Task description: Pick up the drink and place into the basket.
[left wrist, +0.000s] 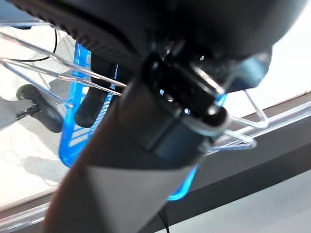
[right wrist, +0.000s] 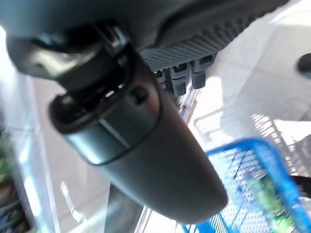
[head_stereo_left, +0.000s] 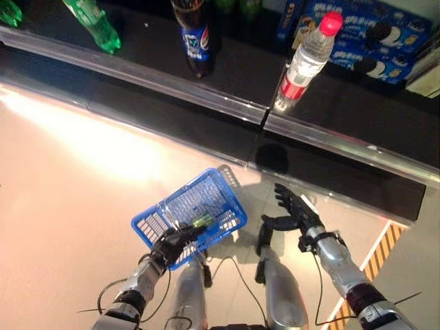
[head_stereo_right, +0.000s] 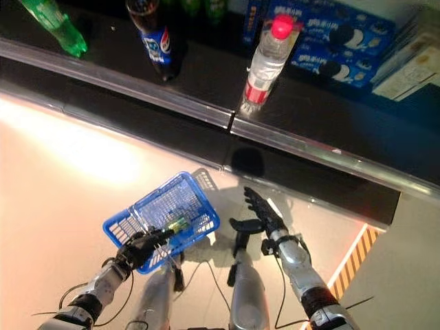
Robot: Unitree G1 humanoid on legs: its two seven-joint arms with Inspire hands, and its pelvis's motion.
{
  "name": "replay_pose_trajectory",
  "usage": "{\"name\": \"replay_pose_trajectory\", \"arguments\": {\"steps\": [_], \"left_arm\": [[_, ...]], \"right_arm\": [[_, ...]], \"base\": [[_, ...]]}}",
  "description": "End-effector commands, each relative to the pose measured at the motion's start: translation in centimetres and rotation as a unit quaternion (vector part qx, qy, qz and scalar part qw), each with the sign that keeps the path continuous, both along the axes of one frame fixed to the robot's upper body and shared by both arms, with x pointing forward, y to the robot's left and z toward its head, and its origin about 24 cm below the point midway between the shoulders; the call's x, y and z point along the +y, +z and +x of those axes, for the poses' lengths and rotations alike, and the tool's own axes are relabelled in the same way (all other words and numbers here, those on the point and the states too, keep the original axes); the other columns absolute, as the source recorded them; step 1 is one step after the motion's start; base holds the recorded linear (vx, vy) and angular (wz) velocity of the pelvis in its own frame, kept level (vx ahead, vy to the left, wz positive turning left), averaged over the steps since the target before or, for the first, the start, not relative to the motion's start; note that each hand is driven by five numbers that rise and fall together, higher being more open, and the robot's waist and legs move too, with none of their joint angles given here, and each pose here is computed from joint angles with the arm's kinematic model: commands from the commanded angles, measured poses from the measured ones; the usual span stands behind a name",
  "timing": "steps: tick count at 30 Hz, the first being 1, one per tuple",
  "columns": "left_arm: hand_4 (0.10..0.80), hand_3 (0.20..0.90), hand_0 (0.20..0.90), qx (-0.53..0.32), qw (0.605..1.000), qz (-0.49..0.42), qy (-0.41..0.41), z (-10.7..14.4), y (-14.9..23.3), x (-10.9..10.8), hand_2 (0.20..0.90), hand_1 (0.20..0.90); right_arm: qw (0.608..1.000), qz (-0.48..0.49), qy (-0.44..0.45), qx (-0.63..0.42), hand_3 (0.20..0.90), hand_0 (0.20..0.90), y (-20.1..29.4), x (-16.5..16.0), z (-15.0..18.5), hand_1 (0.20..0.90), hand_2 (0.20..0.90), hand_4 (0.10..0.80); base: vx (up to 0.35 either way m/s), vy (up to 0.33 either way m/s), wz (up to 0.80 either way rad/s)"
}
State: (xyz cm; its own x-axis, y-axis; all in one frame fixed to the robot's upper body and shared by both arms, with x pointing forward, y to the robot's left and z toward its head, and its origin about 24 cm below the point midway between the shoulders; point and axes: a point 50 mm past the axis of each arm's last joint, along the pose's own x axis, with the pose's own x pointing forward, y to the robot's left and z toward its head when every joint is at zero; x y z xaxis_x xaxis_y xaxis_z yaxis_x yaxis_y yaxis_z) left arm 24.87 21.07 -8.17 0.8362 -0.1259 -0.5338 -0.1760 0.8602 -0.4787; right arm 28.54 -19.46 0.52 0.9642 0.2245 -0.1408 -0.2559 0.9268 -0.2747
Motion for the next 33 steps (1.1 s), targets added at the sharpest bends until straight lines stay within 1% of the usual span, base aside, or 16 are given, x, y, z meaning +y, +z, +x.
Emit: {"name": "replay_pose_trajectory", "arguments": {"steps": [1, 3, 4, 10, 18, 22, 33], "left_arm": [[0.1, 0.2, 0.3, -0.073, 0.997, 0.002, 0.019, 0.6, 1.9, 2.1, 0.3, 0.3], [0.1, 0.2, 0.3, -0.077, 0.997, 0.002, 0.022, 0.7, 2.0, 2.1, 0.3, 0.3], [0.1, 0.2, 0.3, -0.077, 0.997, 0.003, 0.023, 0.7, 2.0, 2.1, 0.3, 0.3], [0.1, 0.2, 0.3, -0.072, 0.997, 0.001, 0.034, 0.0, 1.4, 2.1, 0.3, 0.3], [0.1, 0.2, 0.3, -0.068, 0.997, -0.004, 0.038, -0.4, 1.0, 2.2, 0.3, 0.3], [0.1, 0.2, 0.3, -0.063, 0.997, -0.005, 0.04, -0.7, 0.8, 2.4, 0.3, 0.3], [0.1, 0.2, 0.3, -0.052, 0.998, -0.002, 0.032, -1.1, 0.5, 2.6, 0.3, 0.3]], "right_arm": [[0.991, -0.007, 0.054, -0.125, 0.9, 0.9, 4.5, 1.4, 0.4, 0.9, 0.9, 0.8], [0.981, -0.006, 0.074, -0.177, 0.9, 0.9, 6.9, 1.8, 0.8, 0.9, 0.9, 0.8], [0.98, -0.004, 0.076, -0.183, 0.9, 0.9, 7.2, 1.9, 0.8, 0.9, 0.9, 0.8], [0.952, 0.016, 0.098, -0.288, 0.9, 0.9, 12.4, 2.4, 0.6, 0.9, 0.9, 0.8], [0.907, 0.082, 0.072, -0.406, 0.9, 0.9, 17.5, 1.8, -0.3, 0.9, 0.9, 0.8], [0.89, 0.115, 0.059, -0.437, 0.9, 0.9, 19.0, 1.2, -0.5, 0.9, 0.9, 0.8], [0.859, 0.146, 0.012, -0.491, 0.9, 0.9, 21.9, -0.9, -0.4, 0.9, 0.9, 0.8]], "base": [[-0.04, -0.017, 0.02], [-0.043, -0.006, 0.01], [-0.022, 0.002, 0.04], [-0.002, 0.009, 0.0], [0.017, 0.011, -0.04], [0.02, 0.008, -0.01], [0.039, 0.0, -0.01]]}}
